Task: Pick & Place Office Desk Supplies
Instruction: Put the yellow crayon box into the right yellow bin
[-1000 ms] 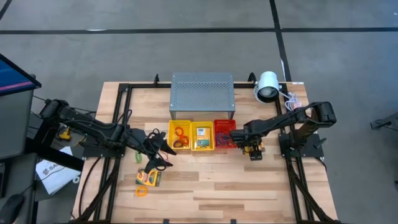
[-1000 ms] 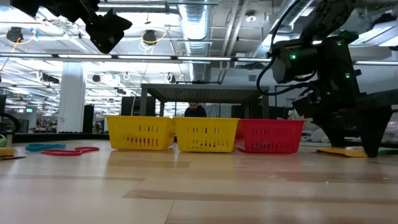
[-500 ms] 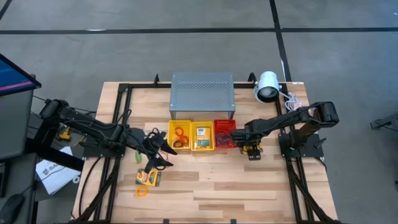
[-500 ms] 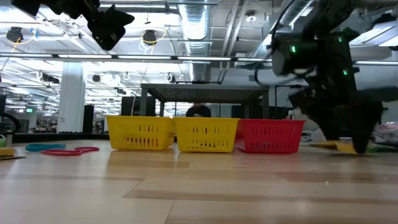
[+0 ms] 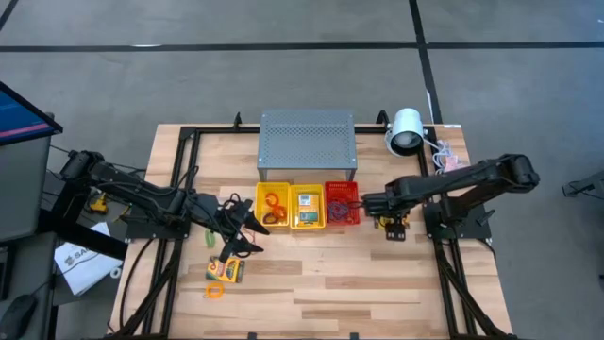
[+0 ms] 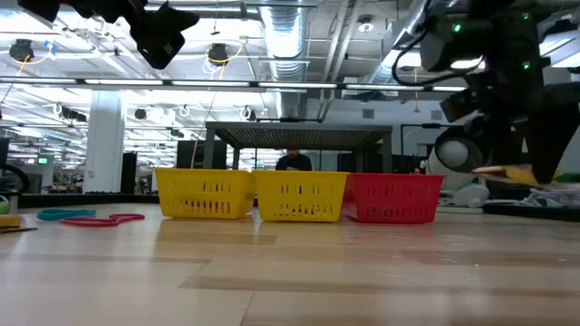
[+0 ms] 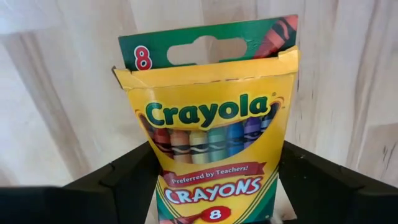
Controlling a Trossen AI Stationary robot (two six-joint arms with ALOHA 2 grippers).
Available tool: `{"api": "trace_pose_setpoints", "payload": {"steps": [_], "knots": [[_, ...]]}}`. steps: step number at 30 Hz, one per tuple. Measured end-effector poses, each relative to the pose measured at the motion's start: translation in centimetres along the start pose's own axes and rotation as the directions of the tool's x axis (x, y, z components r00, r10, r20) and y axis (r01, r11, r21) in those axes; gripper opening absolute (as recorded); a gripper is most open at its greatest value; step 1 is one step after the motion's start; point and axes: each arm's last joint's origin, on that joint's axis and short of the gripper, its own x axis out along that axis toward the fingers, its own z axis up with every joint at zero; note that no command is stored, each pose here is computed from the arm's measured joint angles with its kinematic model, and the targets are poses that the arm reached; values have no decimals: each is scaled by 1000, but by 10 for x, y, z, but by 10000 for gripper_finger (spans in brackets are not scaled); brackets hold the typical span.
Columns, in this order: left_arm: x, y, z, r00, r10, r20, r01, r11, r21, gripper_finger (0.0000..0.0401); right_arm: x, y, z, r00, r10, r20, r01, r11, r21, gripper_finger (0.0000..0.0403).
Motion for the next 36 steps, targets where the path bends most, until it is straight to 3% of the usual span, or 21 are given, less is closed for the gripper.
{"api": "trace_pose_setpoints", "payload": {"steps": [8,13,19,23,28,36], "knots": [[0,-1,3,1000,-9,26,9,1000,-18,254,-14,11,0,997,8,71,-9,1000,14,293],[0,2,4,999,7,41,-5,999,-47,254,-35,20,13,979,11,203,-10,1000,-9,284],[0,7,7,993,88,80,-80,992,-95,254,-71,27,31,906,-60,419,83,996,-36,281],[-1,9,15,984,92,155,-67,985,-160,254,-91,31,44,835,-114,539,166,985,-49,281],[8,13,23,963,82,258,-23,975,-223,254,-99,38,74,811,-201,550,301,949,-96,281],[34,29,16,953,116,280,-22,949,-315,254,-105,49,116,812,-296,504,433,883,-179,281]]}}
